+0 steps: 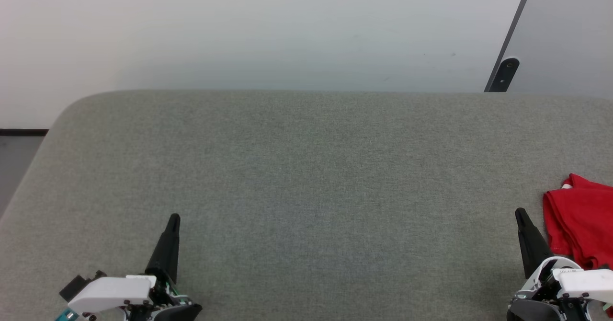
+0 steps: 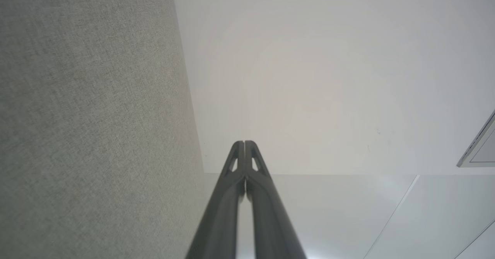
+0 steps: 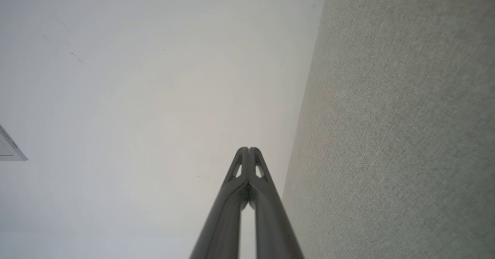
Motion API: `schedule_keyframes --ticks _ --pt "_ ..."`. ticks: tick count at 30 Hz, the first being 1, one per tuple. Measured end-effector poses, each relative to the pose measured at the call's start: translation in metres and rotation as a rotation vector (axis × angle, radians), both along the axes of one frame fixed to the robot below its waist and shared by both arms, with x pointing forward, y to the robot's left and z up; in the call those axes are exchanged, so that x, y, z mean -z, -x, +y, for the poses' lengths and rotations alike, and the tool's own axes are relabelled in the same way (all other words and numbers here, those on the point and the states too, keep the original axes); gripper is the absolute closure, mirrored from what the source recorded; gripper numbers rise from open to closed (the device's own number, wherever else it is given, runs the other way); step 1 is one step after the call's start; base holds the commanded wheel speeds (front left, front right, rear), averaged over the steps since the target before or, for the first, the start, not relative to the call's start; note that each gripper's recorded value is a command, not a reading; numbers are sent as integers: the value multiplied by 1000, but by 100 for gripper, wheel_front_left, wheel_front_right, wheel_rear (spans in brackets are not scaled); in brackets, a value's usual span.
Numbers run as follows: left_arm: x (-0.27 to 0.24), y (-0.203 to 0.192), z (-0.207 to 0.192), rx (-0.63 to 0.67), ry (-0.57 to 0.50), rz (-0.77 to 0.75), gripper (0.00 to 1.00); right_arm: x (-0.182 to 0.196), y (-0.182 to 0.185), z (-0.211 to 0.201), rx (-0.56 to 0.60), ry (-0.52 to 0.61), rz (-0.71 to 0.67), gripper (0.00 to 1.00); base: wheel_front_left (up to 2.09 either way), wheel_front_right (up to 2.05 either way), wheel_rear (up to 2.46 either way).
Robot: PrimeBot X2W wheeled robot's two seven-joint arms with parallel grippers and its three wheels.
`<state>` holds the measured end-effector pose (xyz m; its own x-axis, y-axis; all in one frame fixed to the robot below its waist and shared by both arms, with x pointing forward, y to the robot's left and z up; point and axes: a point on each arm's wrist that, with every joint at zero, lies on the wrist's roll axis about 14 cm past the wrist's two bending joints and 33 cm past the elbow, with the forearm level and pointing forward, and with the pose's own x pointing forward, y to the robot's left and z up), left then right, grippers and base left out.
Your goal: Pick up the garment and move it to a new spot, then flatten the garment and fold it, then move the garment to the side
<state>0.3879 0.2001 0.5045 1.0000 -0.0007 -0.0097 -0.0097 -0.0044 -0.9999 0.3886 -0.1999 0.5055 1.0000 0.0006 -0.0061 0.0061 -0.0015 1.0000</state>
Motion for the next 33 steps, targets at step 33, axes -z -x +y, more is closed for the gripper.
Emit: schedule_keyframes --ticks 33 --pt "0 0 0 1 1 0 100 0 0 0 0 0 0 100 0 0 0"
